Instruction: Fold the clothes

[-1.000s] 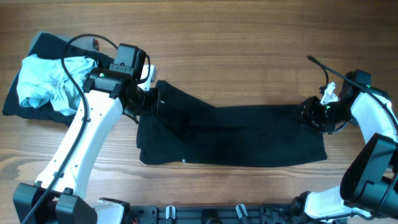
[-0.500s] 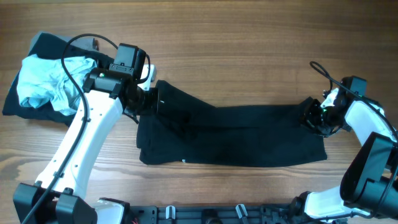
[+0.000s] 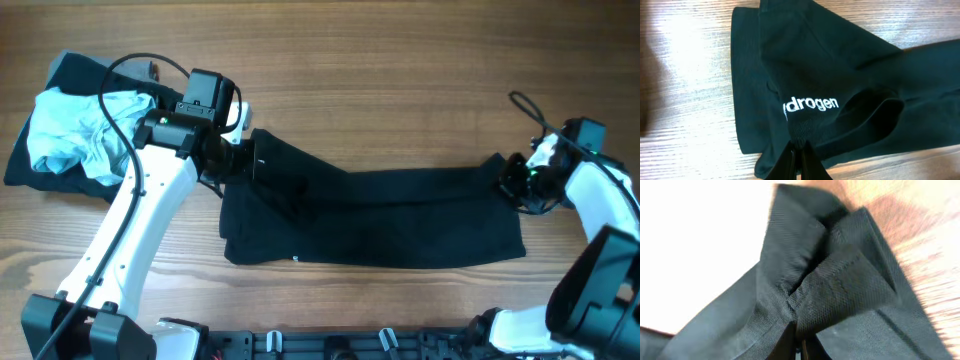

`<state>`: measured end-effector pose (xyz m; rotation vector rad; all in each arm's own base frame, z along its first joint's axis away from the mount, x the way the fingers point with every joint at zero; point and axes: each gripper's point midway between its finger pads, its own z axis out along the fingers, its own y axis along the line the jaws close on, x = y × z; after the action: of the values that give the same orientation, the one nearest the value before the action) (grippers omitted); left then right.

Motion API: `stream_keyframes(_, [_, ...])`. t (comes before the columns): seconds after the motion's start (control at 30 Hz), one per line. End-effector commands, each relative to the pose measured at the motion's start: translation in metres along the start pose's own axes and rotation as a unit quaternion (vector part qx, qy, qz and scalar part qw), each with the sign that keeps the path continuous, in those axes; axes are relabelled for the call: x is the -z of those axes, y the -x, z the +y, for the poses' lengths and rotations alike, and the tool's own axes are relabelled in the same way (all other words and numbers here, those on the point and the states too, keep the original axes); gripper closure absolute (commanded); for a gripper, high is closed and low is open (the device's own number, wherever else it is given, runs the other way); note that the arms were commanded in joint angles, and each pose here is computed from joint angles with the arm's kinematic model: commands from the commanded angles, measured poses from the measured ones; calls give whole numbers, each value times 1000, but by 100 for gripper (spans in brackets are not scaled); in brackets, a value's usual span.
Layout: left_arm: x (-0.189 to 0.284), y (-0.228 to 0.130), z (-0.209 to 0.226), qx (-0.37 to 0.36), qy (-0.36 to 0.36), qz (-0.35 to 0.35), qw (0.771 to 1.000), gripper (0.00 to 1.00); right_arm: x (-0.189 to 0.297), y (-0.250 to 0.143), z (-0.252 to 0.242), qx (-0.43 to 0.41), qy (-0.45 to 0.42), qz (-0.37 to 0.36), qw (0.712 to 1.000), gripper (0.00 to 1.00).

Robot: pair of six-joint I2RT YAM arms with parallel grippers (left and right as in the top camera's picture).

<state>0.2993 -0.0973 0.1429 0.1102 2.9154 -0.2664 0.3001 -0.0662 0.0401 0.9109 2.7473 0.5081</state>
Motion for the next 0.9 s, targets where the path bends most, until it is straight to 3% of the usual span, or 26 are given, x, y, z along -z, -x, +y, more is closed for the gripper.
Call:
stream_keyframes(0.0, [12, 7, -5, 2, -12, -23, 1000, 96, 31, 16, 16, 48, 21, -49, 997, 96])
stream_keyframes(0.13, [21, 9, -5, 2, -9, -29, 1000, 96, 37, 2, 11, 9, 7, -30, 999, 96])
stream_keyframes(0.3, [38, -3, 0, 3, 7, -27, 1000, 96, 40, -32, -24, -79, -88, 26, 993, 96])
stream_keyframes(0.53, [42, -34, 5, 10, 17, 29, 999, 96, 50, -59, -49, -89, -164, 71, 980, 96])
stream_keyframes(0.87, [43, -67, 11, 18, 29, 96, 995, 96, 51, -61, -51, -88, -169, 75, 979, 96])
